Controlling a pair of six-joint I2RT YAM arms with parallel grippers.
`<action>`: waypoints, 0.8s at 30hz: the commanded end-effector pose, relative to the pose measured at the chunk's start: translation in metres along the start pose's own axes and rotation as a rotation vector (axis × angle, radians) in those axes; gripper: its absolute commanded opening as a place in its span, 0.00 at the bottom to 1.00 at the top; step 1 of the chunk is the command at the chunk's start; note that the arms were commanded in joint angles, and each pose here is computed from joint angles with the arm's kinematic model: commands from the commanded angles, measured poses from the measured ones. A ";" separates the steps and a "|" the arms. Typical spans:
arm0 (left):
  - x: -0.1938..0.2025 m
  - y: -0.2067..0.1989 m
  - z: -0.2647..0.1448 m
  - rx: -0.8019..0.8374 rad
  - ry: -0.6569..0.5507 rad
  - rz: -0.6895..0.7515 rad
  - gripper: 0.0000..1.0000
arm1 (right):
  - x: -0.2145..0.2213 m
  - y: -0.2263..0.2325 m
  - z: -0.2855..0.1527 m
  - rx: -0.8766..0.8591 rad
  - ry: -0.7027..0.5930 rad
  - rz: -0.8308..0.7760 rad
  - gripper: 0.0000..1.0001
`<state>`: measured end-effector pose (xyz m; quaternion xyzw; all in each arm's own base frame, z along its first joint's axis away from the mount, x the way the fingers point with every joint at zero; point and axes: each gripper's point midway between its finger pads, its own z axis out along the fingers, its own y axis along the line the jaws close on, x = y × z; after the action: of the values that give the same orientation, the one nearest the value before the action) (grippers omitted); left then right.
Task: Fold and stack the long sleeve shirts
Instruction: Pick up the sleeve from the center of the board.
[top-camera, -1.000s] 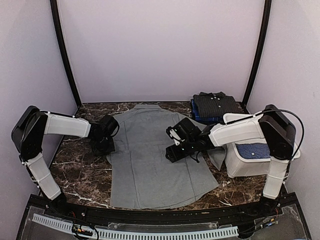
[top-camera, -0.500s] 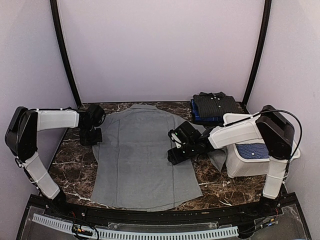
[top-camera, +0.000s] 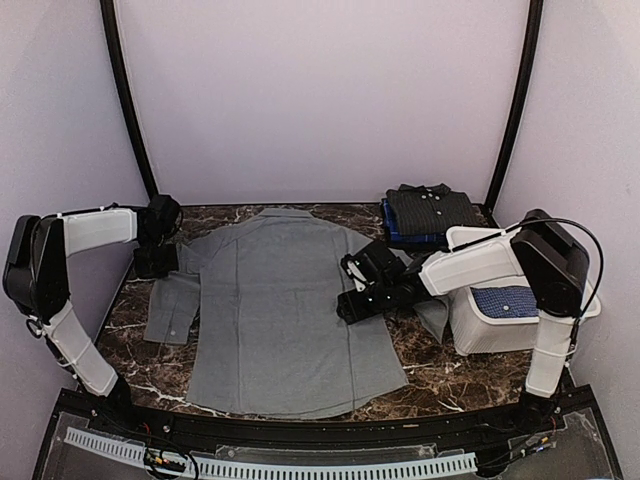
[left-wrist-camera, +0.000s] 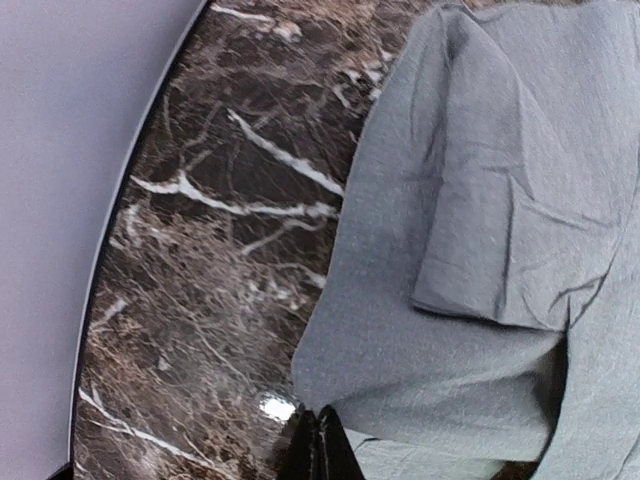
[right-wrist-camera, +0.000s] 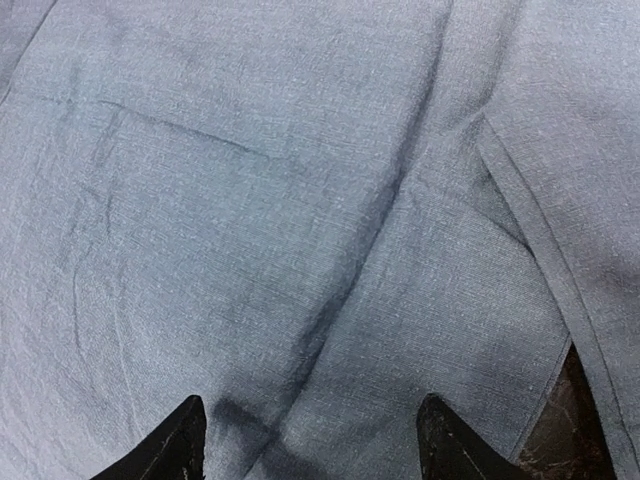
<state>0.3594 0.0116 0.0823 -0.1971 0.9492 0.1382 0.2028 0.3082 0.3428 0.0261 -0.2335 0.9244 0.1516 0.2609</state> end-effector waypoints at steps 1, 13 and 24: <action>-0.032 0.032 -0.024 -0.049 -0.073 -0.056 0.00 | 0.034 -0.026 0.009 0.057 0.108 0.033 0.69; -0.066 0.036 -0.042 0.076 -0.091 -0.057 0.00 | 0.011 -0.019 -0.004 0.050 0.075 0.014 0.70; -0.052 -0.091 -0.141 0.685 -0.130 0.213 0.00 | -0.056 0.032 -0.038 -0.087 -0.108 -0.018 0.71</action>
<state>0.3979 -0.0324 0.1812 -0.1073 0.9502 -0.0468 0.2887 0.3095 0.3500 0.0435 -0.2399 0.9248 0.1516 0.2534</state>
